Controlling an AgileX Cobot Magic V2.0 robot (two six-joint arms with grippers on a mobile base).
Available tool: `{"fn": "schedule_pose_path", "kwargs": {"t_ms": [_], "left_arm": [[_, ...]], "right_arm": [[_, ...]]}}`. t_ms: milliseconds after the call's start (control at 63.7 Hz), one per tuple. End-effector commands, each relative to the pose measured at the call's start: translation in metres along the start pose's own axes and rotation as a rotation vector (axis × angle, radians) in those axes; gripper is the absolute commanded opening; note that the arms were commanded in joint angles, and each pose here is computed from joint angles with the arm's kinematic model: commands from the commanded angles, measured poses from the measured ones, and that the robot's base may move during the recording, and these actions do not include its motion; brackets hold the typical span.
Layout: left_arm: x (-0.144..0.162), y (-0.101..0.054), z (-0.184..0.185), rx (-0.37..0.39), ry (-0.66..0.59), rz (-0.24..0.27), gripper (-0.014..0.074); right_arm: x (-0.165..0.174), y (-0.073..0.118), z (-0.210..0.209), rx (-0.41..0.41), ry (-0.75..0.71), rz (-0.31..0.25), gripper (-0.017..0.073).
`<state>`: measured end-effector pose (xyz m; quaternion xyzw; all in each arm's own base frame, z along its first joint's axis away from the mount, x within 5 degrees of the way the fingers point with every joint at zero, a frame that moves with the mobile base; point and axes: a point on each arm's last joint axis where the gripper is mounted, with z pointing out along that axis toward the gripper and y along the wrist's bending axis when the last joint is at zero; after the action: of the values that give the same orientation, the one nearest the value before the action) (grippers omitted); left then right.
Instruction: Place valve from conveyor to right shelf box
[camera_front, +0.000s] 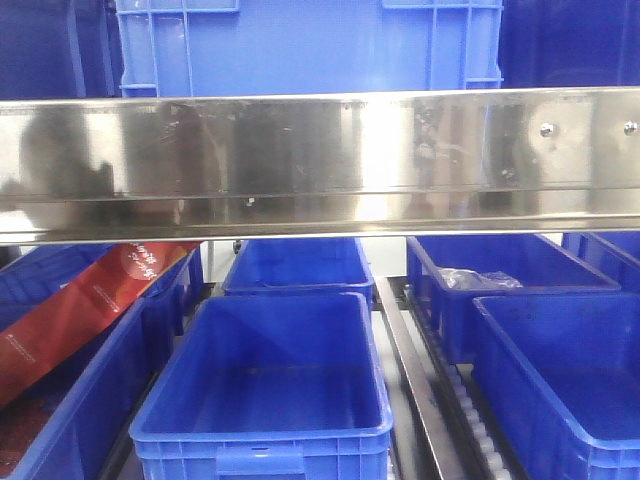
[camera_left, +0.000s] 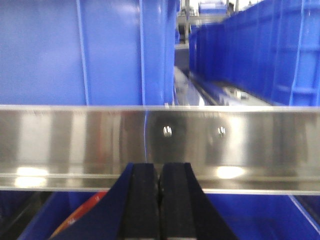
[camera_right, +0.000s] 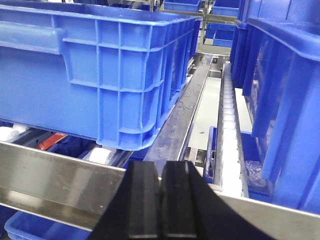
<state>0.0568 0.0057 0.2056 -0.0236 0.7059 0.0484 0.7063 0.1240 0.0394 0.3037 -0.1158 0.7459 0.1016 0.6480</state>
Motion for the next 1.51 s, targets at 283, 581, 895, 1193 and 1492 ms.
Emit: {"fn": "schedule_pose_path", "kwargs": {"t_ms": [283,581,895,1193,1492], "left_arm": [[-0.003,0.0,-0.001,-0.005,-0.029,-0.002,-0.0111],[-0.003,0.0,-0.001,-0.005,-0.029,-0.002,-0.0111],[-0.003,0.0,-0.001,-0.005,-0.029,-0.002,-0.0111],[-0.003,0.0,-0.001,-0.005,-0.029,-0.002,-0.0111],[-0.003,0.0,-0.001,-0.005,-0.029,-0.002,-0.0111]], "right_arm": [[-0.001,-0.001,-0.001,0.008,-0.026,-0.011,-0.0162],[-0.001,-0.001,-0.001,0.008,-0.026,-0.011,-0.0162],[-0.001,-0.001,-0.001,0.007,-0.02,-0.007,-0.0162],[0.019,-0.019,-0.031,0.194,-0.05,0.06,-0.0162],[0.081,-0.021,-0.056,0.315,-0.092,0.075,-0.0162]]}}
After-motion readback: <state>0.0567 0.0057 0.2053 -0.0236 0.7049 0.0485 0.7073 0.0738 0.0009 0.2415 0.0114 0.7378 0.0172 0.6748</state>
